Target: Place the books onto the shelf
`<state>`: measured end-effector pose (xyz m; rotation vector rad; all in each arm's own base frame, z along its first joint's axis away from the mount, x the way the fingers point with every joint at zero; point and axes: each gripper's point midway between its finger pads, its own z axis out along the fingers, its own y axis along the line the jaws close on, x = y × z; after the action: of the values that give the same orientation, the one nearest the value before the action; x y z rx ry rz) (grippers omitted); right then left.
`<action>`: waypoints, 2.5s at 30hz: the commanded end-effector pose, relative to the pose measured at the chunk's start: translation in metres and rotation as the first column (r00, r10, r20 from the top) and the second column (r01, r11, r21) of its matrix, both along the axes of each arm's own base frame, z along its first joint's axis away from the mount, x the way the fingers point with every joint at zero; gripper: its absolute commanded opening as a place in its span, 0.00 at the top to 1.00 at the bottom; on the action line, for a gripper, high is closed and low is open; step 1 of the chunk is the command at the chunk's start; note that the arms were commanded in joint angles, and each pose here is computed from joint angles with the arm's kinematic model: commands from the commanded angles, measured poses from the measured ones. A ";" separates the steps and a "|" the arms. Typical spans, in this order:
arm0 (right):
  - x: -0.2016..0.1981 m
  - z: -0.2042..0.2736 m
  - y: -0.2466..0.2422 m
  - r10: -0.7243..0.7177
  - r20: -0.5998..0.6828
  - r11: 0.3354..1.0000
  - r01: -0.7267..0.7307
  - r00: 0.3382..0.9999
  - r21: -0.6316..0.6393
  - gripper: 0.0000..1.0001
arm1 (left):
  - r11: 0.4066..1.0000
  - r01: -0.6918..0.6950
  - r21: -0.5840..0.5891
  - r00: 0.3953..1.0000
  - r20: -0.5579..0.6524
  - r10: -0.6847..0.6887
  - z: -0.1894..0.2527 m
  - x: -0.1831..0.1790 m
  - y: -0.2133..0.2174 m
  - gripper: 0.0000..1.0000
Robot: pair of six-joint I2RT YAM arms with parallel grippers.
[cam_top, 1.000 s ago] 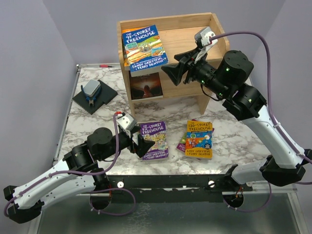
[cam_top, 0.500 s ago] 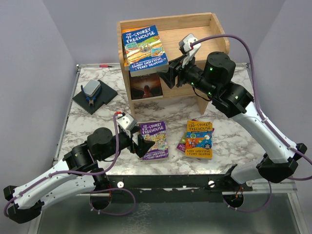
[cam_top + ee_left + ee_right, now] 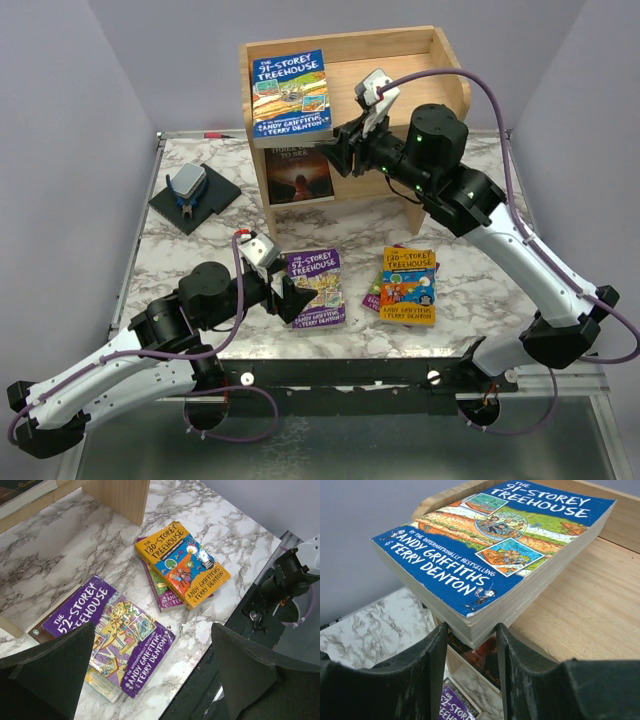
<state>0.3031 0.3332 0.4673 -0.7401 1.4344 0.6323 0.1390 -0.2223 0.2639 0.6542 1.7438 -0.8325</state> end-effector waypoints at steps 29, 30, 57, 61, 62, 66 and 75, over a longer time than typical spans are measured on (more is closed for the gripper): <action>-0.003 0.039 -0.025 -0.084 0.101 0.994 0.076 0.991 0.080 0.36 | 0.999 -0.007 0.037 1.000 0.001 0.007 -0.010 0.004 0.000 0.01; -0.002 0.043 -0.029 -0.108 0.100 0.990 0.098 0.989 0.104 0.37 | 0.999 -0.004 0.036 1.000 0.002 0.004 -0.009 0.003 0.000 0.01; 0.107 0.046 -0.013 -0.454 -0.013 0.873 0.448 0.891 0.195 0.99 | 1.000 -0.008 0.026 1.000 0.003 0.008 -0.007 0.003 0.001 0.01; 0.111 0.044 -0.005 -0.426 -0.010 0.888 0.420 0.905 0.188 0.99 | 1.000 -0.011 0.026 1.000 0.004 0.011 -0.007 0.003 0.001 0.01; 0.112 0.042 -0.002 -0.416 -0.010 0.893 0.410 0.909 0.183 0.99 | 1.000 -0.011 0.026 1.000 0.005 0.011 -0.007 0.003 0.001 0.01; 0.117 0.039 0.005 -0.394 -0.013 0.904 0.390 0.919 0.177 0.99 | 1.000 -0.014 0.022 1.000 0.008 0.013 -0.006 0.004 0.002 0.01; 0.132 0.029 0.010 -0.345 -0.061 0.919 0.350 0.937 0.179 0.99 | 1.000 -0.013 0.023 1.000 0.006 0.013 -0.006 0.003 0.002 0.01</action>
<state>0.4288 0.3337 0.5080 -0.2760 1.4240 0.4432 0.1399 -0.2235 0.2613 0.6614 1.7519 -0.8251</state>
